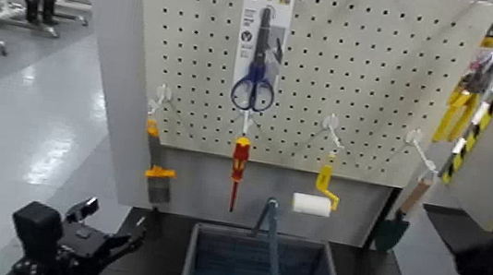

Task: Put the yellow paint brush into the crate.

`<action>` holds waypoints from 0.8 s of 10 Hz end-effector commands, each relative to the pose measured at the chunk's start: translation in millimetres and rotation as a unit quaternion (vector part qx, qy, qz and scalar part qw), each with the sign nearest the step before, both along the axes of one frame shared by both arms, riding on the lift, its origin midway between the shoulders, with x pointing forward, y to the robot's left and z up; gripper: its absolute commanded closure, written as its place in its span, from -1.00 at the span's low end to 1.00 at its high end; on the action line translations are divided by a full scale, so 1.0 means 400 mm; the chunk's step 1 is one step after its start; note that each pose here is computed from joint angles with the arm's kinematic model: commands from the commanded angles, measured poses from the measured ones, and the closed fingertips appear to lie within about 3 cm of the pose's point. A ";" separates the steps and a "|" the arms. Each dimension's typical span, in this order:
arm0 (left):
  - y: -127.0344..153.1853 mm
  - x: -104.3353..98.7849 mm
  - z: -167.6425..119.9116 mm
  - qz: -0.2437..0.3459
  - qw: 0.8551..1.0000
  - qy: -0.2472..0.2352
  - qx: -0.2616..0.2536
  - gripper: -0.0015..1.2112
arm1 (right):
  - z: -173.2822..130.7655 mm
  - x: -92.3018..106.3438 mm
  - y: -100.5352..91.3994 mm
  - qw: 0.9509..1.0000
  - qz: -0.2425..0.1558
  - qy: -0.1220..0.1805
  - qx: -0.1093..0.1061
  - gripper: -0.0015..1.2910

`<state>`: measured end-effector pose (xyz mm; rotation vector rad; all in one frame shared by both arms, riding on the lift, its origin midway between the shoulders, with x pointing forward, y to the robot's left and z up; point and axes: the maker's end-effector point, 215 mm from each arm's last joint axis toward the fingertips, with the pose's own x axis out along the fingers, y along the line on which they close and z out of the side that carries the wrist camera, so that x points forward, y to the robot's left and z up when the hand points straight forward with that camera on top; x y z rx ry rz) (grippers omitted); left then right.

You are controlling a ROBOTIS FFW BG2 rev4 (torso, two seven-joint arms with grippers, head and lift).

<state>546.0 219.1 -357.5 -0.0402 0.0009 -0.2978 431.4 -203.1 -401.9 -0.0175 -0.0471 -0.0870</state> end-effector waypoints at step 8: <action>0.083 0.143 0.080 -0.095 0.994 0.027 0.034 -0.79 | -0.001 0.000 0.001 1.000 0.000 0.001 0.002 -0.79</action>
